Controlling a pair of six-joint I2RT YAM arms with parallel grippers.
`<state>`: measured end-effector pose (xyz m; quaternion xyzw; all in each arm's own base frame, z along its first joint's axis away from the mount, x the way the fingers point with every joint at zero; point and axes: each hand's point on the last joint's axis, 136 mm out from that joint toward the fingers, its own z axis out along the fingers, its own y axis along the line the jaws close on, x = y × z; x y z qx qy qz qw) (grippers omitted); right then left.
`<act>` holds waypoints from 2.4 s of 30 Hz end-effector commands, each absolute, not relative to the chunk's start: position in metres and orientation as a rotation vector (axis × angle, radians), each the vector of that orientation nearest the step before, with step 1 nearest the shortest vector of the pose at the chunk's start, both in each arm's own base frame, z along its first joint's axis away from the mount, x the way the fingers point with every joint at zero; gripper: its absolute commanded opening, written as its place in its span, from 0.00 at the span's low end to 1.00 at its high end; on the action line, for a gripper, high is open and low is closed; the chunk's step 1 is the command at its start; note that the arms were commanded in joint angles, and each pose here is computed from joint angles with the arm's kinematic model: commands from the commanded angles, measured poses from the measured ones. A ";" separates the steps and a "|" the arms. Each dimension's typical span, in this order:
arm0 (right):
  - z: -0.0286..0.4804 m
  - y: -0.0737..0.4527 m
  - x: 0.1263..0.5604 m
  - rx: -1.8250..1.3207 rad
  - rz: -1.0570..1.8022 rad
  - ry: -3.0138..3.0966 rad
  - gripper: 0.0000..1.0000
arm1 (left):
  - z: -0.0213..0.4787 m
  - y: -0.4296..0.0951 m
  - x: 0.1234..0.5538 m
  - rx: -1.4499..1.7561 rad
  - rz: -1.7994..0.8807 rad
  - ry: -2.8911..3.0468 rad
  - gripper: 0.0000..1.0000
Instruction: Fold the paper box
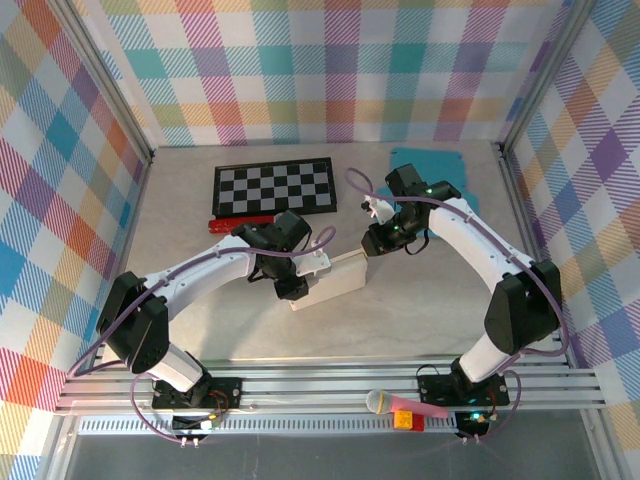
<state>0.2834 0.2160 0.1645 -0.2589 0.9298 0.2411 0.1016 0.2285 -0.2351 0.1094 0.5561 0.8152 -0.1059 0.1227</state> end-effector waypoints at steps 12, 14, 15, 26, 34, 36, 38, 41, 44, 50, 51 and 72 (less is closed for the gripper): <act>0.163 0.221 0.288 -0.797 0.651 2.748 0.10 | 0.107 -0.232 0.226 1.633 -0.334 2.428 0.26; 0.163 0.220 0.289 -0.793 0.630 2.751 0.06 | 0.107 -0.233 0.226 1.629 -0.332 2.430 0.26; 0.161 0.220 0.288 -0.791 0.610 2.760 0.03 | 0.107 -0.233 0.227 1.623 -0.330 2.430 0.26; 0.155 0.219 0.285 -0.514 0.559 2.792 0.00 | 0.109 -0.235 0.241 1.546 -0.296 2.445 0.25; 0.143 0.207 0.277 -0.496 0.470 2.740 0.00 | 0.113 -0.233 0.249 1.484 -0.299 2.457 0.27; 0.140 0.207 0.276 -0.501 0.465 2.717 0.00 | 0.113 -0.234 0.249 1.476 -0.309 2.455 0.30; 0.139 0.208 0.276 -0.504 0.457 2.697 0.00 | 0.114 -0.235 0.249 1.463 -0.318 2.458 0.34; 0.144 0.210 0.278 -0.495 0.434 2.672 0.00 | 0.118 -0.233 0.251 1.423 -0.303 2.449 0.39; 0.148 0.211 0.280 -0.470 0.427 2.666 0.00 | 0.129 -0.232 0.254 1.360 -0.296 2.405 0.44; 0.149 0.213 0.278 -0.442 0.422 2.680 0.00 | 0.144 -0.227 0.252 1.248 -0.305 2.373 0.53; 0.149 0.214 0.278 -0.439 0.420 2.681 0.00 | 0.147 -0.226 0.251 1.229 -0.312 2.367 0.54; 0.158 0.216 0.276 -0.378 0.421 2.722 0.00 | 0.180 -0.188 0.242 0.715 -0.377 2.637 0.53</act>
